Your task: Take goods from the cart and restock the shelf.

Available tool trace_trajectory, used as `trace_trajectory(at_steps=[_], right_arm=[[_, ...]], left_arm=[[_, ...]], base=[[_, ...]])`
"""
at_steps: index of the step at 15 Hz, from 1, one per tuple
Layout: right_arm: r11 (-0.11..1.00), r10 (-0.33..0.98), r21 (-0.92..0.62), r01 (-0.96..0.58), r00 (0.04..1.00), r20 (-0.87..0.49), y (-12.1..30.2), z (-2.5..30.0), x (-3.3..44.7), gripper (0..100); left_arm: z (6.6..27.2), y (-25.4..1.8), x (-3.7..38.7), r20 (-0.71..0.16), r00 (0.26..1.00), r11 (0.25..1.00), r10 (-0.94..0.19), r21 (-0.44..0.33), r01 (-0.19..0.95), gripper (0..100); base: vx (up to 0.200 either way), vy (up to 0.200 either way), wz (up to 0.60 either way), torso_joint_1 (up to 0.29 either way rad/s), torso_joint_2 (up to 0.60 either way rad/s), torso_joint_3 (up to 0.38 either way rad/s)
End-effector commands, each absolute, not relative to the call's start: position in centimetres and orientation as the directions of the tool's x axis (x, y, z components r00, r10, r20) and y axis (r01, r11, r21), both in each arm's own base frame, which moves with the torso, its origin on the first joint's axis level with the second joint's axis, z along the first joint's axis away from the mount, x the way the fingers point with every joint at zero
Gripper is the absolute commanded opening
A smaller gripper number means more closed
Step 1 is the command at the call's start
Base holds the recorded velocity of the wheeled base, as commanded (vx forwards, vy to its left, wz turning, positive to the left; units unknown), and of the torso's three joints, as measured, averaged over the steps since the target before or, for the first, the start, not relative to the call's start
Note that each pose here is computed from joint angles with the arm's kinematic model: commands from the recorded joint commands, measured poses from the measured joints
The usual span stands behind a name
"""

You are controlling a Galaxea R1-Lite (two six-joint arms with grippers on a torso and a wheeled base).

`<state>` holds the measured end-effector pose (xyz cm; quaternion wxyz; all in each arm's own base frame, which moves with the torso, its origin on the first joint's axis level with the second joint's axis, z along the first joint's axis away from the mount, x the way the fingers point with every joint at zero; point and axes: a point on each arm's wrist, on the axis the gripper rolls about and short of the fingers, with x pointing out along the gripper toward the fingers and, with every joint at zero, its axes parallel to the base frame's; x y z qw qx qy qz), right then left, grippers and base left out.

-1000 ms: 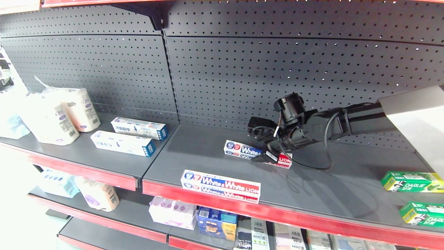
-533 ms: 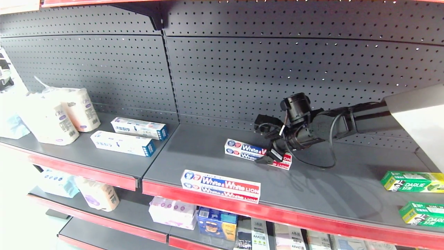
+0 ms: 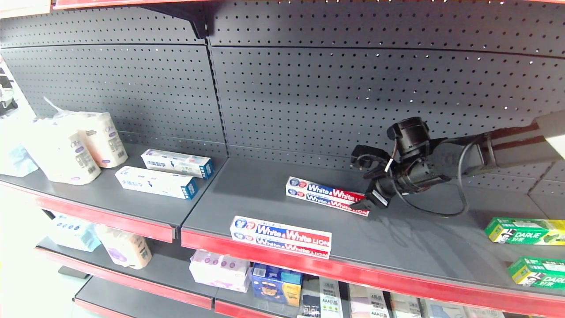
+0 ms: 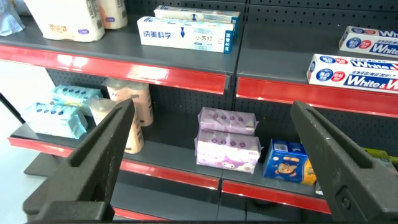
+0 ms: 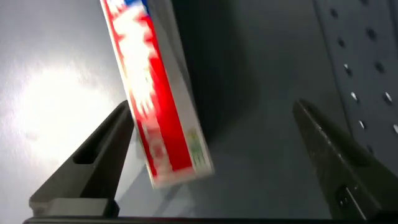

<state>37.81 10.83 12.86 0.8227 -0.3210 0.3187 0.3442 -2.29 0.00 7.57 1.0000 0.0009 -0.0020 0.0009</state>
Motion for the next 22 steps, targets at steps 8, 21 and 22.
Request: trace_trajectory(at_steps=[8, 21, 22], right_arm=[[0.602, 0.292, -0.333, -0.726, 0.588, -0.754, 8.8, 13.6, 36.3, 100], [0.624, 0.254, -0.337, -0.706, 0.59, -0.767, 10.0, 12.6, 37.0, 100], [0.625, 0.254, -0.336, -0.704, 0.591, -0.766, 10.0, 12.7, 37.0, 100]], left_arm=[[7.6, 0.0, -2.3, 0.003, 1.0, 1.0, 0.003, 0.002, -0.003, 100], [7.6, 0.0, -2.3, 0.003, 1.0, 1.0, 0.003, 0.002, -0.003, 100], [7.6, 0.0, -2.3, 0.003, 1.0, 1.0, 0.002, 0.002, -0.002, 100]], base=[[0.0, 0.0, 0.0, 0.0, 0.0, 0.0], [0.0, 0.0, 0.0, 0.0, 0.0, 0.0], [0.0, 0.0, 0.0, 0.0, 0.0, 0.0]])
